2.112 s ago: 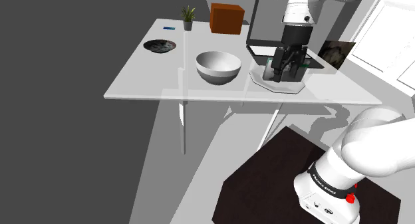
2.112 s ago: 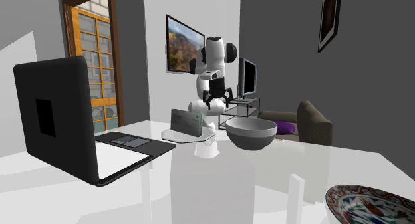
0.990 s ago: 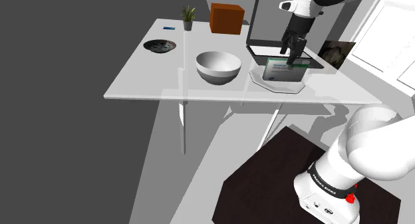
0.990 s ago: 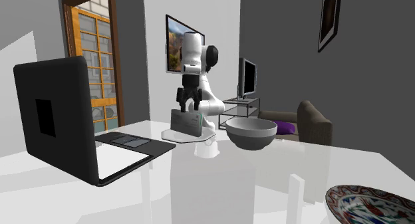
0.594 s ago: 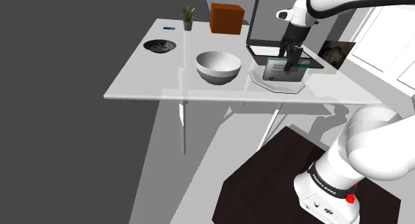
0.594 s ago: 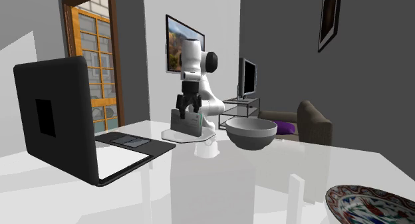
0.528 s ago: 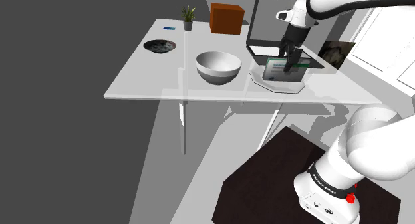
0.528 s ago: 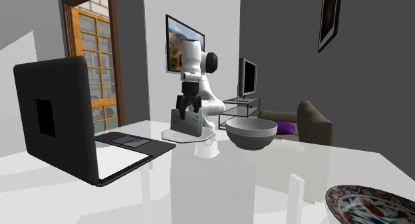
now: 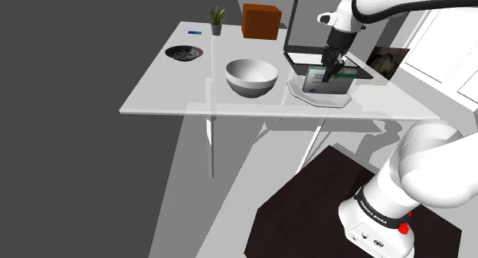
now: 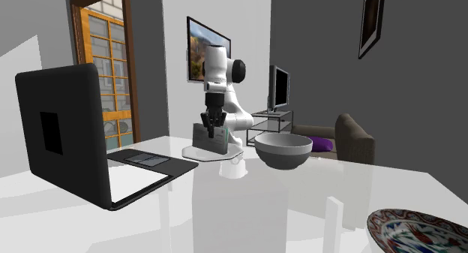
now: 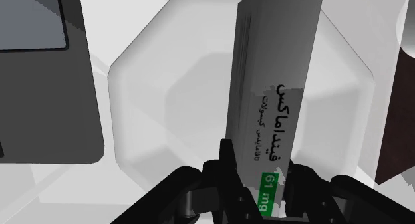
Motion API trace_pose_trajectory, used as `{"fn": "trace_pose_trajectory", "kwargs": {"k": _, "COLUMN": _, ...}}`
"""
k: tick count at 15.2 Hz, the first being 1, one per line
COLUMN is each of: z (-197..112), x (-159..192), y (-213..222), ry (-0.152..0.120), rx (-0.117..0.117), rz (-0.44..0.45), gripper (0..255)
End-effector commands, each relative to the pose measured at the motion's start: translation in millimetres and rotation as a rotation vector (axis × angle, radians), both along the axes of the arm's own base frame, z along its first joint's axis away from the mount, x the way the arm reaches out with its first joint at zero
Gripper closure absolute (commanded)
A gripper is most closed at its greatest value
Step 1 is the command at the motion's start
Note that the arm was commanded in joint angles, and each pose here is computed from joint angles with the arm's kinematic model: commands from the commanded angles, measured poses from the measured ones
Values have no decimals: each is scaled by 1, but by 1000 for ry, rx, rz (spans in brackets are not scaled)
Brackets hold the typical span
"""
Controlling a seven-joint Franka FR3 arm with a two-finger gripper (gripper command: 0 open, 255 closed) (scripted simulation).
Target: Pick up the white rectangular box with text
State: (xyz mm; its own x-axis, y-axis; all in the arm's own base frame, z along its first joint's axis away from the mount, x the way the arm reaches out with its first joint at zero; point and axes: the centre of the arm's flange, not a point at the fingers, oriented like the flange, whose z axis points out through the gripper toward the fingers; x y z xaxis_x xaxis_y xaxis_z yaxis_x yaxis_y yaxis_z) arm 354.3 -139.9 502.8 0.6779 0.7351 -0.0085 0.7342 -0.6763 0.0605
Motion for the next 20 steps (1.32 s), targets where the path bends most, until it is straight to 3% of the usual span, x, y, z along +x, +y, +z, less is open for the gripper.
{"fn": "trace_pose_trajectory", "kwargs": {"k": 1, "z": 0, "x": 0, "y": 0, "ry": 0, "rx": 0, "rz": 0, "gripper": 255}}
{"fn": "trace_pose_trajectory", "kwargs": {"k": 20, "z": 80, "x": 0, "y": 0, "ry": 0, "rx": 0, "rz": 0, "gripper": 255}}
